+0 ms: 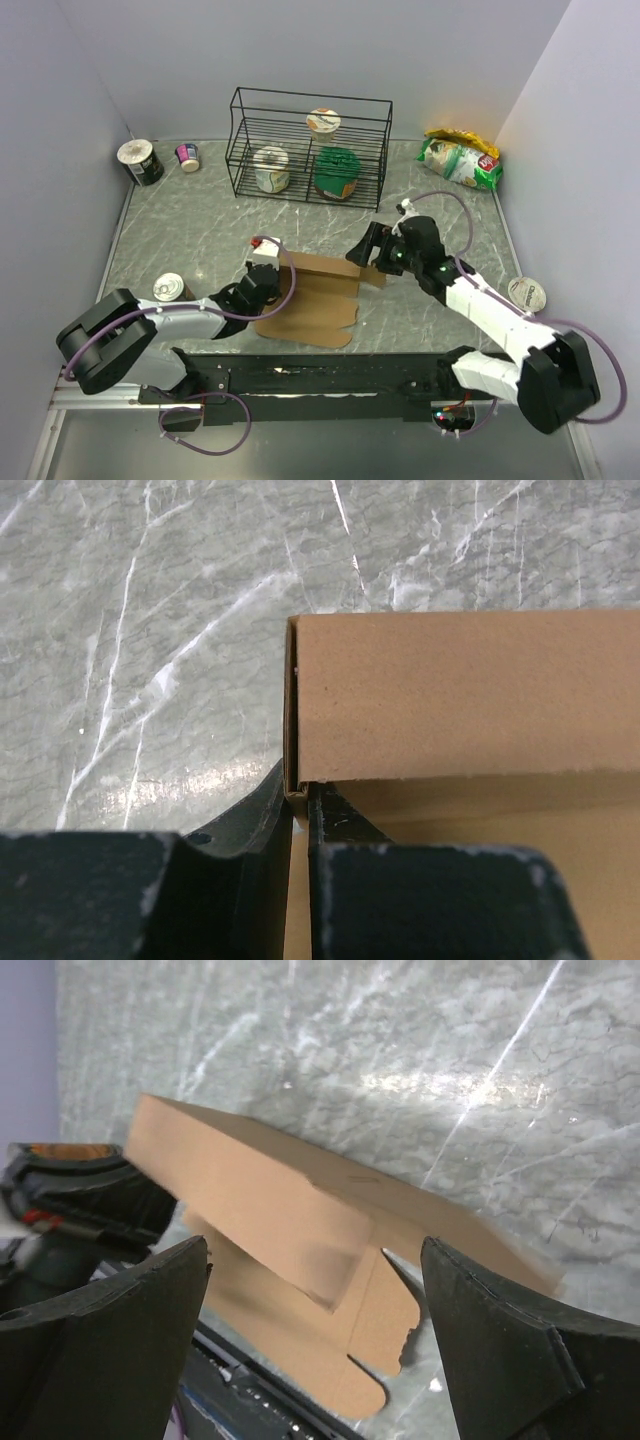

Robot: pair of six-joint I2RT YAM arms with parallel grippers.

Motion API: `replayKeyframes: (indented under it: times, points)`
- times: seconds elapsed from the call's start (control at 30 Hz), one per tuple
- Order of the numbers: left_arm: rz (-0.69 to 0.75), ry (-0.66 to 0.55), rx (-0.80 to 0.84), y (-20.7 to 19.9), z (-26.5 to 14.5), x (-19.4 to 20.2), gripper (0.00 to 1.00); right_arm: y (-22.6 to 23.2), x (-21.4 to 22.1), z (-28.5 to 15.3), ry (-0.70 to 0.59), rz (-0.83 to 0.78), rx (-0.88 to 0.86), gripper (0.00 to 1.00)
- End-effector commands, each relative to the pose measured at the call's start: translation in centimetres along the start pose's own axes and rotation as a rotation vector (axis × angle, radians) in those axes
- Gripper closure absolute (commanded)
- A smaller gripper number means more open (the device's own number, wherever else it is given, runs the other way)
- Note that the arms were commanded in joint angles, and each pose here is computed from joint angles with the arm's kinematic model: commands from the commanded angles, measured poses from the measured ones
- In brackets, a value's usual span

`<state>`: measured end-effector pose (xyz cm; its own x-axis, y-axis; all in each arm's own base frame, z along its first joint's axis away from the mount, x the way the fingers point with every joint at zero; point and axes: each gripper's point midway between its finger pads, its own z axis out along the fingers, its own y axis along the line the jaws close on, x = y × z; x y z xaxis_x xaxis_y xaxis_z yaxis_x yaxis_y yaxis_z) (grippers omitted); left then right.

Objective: Fold the paper box

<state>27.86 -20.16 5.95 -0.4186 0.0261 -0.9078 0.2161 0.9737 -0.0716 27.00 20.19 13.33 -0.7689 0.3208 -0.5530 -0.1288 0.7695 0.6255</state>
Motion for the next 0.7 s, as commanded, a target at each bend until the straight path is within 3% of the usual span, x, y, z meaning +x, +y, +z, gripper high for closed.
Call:
replayKeyframes:
  times: [0.0, 0.23, 0.67]
  points:
    - [0.007, -0.020, -0.027, -0.5, 0.3, -1.1, 0.86, 2.8, -1.4, -2.4, -0.044, -0.032, -0.038, 0.07]
    - [0.021, -0.019, -0.026, -0.9, 0.2, -1.1, 0.85, 5.7, -0.9, -2.2, -0.004, -0.053, -0.086, 0.07]
    - [0.025, -0.024, -0.021, -1.2, 0.1, -1.1, 0.85, 2.8, 1.9, 1.4, 0.073, -0.052, 0.115, 0.10]
